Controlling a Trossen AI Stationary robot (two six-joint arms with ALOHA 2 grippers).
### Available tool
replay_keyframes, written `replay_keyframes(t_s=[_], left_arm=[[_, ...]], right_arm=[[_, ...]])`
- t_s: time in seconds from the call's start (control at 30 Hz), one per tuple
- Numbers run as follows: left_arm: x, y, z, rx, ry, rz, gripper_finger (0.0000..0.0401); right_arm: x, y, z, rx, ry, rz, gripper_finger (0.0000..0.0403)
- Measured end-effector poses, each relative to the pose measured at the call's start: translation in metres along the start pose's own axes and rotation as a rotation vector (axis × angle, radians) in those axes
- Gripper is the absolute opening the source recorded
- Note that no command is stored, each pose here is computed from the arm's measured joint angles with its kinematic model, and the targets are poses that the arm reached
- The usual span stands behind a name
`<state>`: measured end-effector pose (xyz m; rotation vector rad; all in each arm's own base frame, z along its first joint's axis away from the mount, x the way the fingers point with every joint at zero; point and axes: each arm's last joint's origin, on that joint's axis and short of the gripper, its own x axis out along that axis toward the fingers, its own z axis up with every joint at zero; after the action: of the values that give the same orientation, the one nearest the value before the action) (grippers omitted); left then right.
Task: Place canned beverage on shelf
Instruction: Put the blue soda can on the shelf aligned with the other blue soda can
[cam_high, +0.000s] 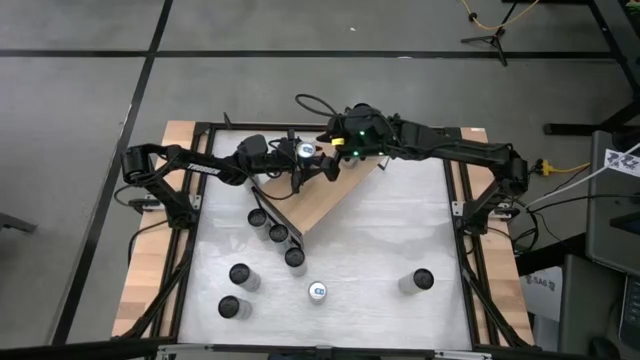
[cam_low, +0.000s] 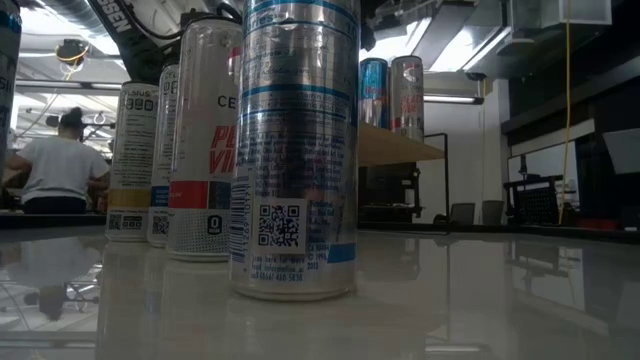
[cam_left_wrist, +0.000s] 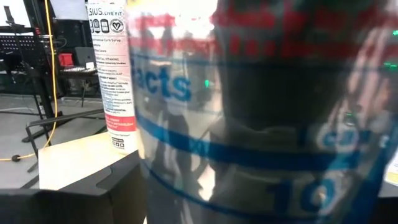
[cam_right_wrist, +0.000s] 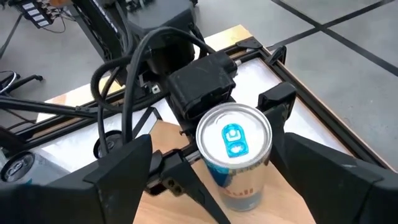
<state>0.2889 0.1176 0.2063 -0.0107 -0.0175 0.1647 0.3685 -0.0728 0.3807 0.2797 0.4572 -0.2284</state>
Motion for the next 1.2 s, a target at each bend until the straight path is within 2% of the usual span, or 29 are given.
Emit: replay_keyframes(t_s=[0.23, 0.5, 0.73, 1.0, 1.2], left_arm=[[0.0, 0.0, 0.0, -0.005, 0.001, 0.001, 0.0319], [-0.001, 0.0, 0.001, -0.008, 0.003, 0.001, 0.0319], [-0.007, -0.002, 0.016, 0.003, -0.041, -0.001, 0.0319], [-0.014, -0.004, 0.027, -0.003, -0.021, -0.001, 0.0319], [-0.019, -0.006, 0.037, -0.03, -0.055, -0.013, 0.0319]], right_arm=[[-0.034, 0.003, 0.008, -0.006, -0.02, 0.008, 0.0356], [-0.096, 0.005, 0.011, -0.032, -0.015, 0.007, 0.0356], [-0.147, 0.005, 0.009, -0.032, -0.041, 0.008, 0.0356], [-0.204, 0.005, 0.004, -0.048, -0.114, 0.013, 0.0356], [-0.231, 0.004, -0.004, -0.059, -0.114, 0.012, 0.0356]])
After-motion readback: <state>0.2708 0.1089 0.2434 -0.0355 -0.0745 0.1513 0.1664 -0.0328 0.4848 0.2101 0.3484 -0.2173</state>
